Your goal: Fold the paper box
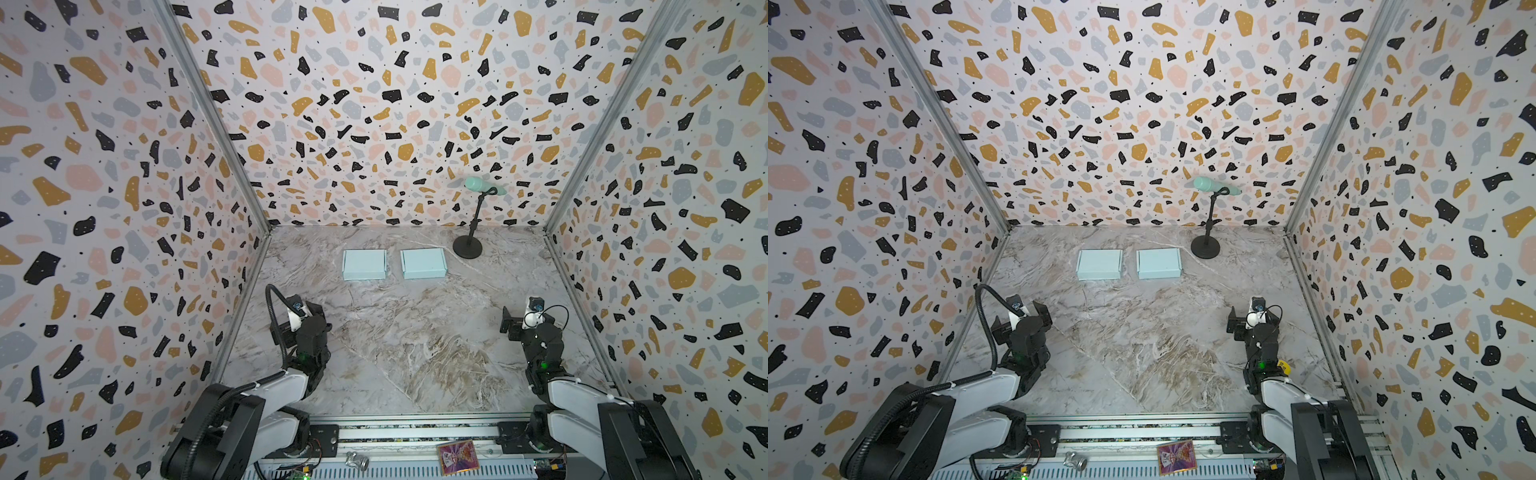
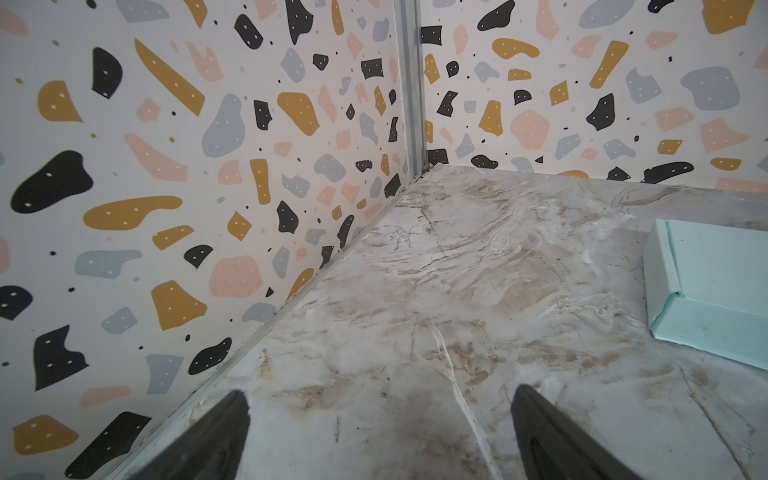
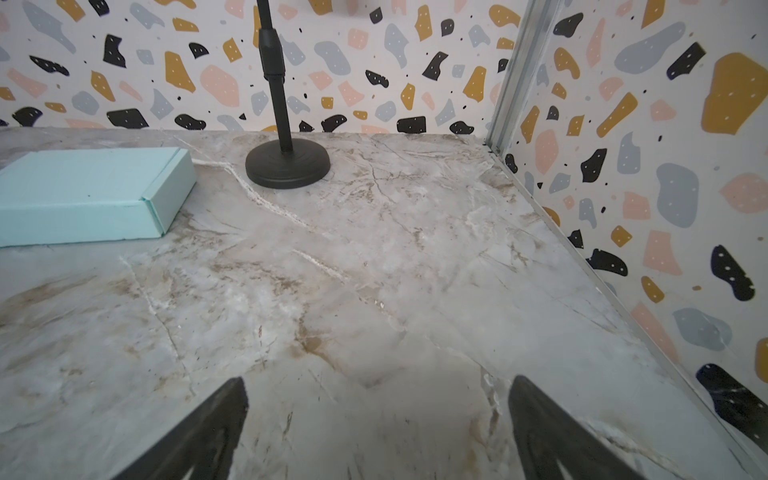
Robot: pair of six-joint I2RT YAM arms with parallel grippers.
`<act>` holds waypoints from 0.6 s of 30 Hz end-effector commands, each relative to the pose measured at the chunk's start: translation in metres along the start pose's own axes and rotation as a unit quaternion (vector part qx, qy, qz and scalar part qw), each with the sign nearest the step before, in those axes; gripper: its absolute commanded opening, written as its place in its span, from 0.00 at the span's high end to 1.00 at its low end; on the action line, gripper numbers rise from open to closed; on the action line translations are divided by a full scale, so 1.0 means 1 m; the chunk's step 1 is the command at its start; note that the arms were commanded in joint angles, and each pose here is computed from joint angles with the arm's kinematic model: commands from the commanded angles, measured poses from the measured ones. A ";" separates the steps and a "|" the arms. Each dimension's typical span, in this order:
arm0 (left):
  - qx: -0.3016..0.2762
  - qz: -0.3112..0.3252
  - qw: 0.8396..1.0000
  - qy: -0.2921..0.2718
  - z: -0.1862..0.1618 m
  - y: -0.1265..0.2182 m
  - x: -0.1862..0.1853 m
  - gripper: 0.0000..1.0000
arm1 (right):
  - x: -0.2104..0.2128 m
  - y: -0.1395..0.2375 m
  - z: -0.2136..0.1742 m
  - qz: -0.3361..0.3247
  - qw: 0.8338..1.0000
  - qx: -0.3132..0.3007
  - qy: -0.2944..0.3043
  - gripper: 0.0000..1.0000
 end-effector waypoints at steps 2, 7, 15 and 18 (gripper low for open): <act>-0.040 -0.017 0.998 0.036 0.021 -0.004 -0.008 0.00 | -0.005 -0.010 0.031 0.004 0.998 -0.066 -0.019 0.01; -0.045 -0.033 0.998 0.027 0.021 -0.007 -0.014 0.00 | -0.005 -0.022 0.035 0.010 0.997 -0.067 -0.022 0.01; -0.050 -0.045 0.997 0.022 0.014 -0.010 -0.016 0.00 | -0.005 -0.034 0.027 0.013 0.998 -0.064 -0.023 0.01; -0.049 -0.049 0.997 0.020 0.013 -0.011 -0.017 0.00 | -0.003 -0.036 0.025 0.017 0.998 -0.061 -0.019 0.01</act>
Point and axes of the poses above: each gripper's point midway between its finger pads, its own y axis back along the fingers, its own x axis along the line the jaws close on, z = x × y, the point moved 5 cm from there along y, back along the fingers, and after that the axes turned 11 degrees about y, right-handed, at the moved point
